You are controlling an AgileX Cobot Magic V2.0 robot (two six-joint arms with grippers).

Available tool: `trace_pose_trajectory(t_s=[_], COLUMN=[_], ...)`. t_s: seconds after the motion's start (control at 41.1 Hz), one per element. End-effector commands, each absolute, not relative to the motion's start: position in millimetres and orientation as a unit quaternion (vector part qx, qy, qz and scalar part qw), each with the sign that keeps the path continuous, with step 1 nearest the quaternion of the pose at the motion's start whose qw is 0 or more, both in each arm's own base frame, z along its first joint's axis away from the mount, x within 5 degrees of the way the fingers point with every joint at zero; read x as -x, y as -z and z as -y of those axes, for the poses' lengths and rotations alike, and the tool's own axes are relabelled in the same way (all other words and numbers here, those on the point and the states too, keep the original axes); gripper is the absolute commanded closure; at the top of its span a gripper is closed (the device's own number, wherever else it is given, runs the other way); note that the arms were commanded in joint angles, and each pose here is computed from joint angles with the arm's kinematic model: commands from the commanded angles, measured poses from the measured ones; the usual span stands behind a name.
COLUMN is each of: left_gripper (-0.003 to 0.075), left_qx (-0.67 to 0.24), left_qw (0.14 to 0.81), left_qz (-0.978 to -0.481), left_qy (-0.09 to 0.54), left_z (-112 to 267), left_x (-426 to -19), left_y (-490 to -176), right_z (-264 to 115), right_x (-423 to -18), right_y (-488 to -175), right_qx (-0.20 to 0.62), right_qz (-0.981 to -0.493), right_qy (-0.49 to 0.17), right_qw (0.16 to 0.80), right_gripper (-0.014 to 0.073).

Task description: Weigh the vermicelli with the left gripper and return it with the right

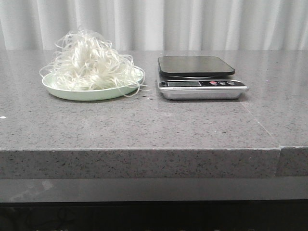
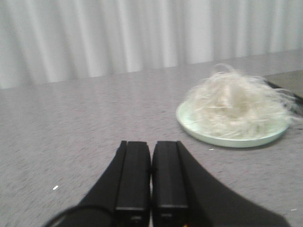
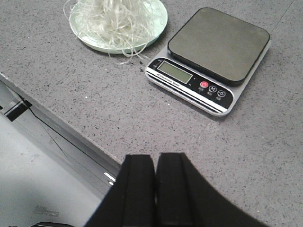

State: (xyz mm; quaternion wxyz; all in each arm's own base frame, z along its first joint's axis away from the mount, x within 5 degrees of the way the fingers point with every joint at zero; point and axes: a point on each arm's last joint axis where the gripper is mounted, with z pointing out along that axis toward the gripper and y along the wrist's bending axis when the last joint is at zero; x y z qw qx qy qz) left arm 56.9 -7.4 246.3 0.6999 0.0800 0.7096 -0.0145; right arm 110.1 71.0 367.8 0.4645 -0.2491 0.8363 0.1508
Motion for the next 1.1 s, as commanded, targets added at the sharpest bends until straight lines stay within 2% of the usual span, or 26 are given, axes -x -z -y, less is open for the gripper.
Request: trace_pose_trajectory(t_s=[0.0, 0.268, 1.072], left_gripper=[0.0575, 0.0575, 0.0575], left_qx=[-0.047, -0.027, -0.027], left_qw=[0.75, 0.757, 0.766], left_qz=[-0.659, -0.652, -0.643], left_qy=[0.008, 0.003, 0.002], left_z=[4.2, 2.4, 2.3], left_x=[-51.6, -53.9, -53.6], left_y=[-245.6, -215.4, -218.1], right_z=[-70.3, -70.3, -70.3], right_x=[-111.3, -111.3, -111.3], right_y=[-380.9, -380.9, -380.9], right_qx=[0.241, 0.241, 0.241], right_qz=[-0.815, -0.815, -0.815], right_qy=[-0.156, -0.156, -0.156], right_qw=[0.503, 0.503, 0.503], right_gripper=[0.0433, 0.0433, 0.0433])
